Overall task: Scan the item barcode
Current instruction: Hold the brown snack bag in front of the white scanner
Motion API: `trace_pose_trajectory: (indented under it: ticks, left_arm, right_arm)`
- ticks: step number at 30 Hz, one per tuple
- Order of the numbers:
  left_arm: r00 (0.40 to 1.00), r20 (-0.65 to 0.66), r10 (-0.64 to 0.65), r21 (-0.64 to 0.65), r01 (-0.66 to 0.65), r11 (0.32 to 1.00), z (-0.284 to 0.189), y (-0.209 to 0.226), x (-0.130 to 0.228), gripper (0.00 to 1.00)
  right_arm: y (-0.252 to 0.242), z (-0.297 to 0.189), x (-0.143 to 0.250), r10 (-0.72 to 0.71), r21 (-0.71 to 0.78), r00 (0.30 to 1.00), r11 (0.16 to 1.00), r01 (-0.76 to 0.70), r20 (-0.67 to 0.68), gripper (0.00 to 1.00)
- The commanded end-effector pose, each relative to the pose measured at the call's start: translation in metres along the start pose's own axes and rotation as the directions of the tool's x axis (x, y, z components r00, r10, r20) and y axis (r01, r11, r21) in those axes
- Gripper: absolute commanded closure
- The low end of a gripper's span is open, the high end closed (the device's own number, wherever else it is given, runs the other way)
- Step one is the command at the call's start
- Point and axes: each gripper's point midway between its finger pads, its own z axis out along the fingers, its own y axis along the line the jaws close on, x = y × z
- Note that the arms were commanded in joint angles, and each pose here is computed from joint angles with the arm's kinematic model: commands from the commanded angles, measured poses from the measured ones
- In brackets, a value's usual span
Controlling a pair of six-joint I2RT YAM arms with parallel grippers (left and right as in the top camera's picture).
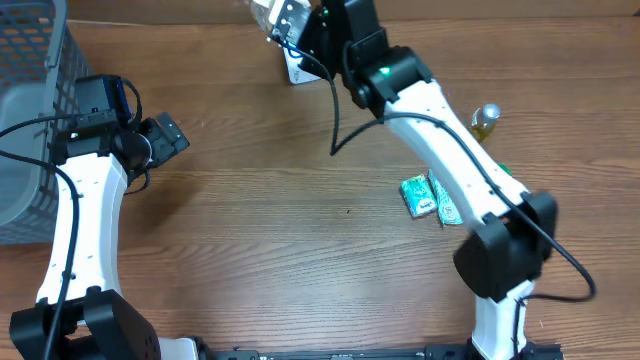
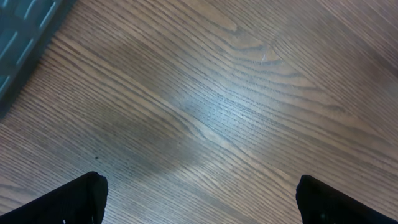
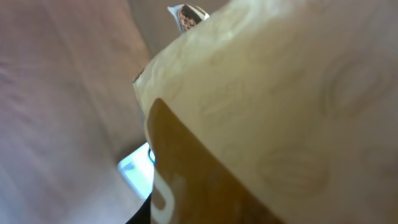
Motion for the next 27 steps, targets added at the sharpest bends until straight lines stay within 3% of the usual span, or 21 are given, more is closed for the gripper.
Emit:
trace_pose_trajectory:
  ticks: [1,11,27]
  left_arm:
    - [0.999,0.027,0.017,0.017,-0.018,1.0,-0.009,-0.003,-0.004,0.0]
    - [0.999,0.027,0.017,0.017,-0.018,1.0,-0.009,-0.003,-0.004,0.0]
    - [0.999,0.027,0.017,0.017,-0.017,1.0,-0.009,-0.003,-0.004,0.0]
  right_arm:
    - [-0.012,0.023,0.01,-0.011,0.078,1.0,0.997,0.012,-0.009,0.86]
    - [-0.023,0.079,0.045,-0.098,0.195,0.995,0.976,0.099,-0.018,0.91]
    - [0.003,0.089,0.072,-0.079,0.085,0.993,0.993,0.086,-0.083,0.92]
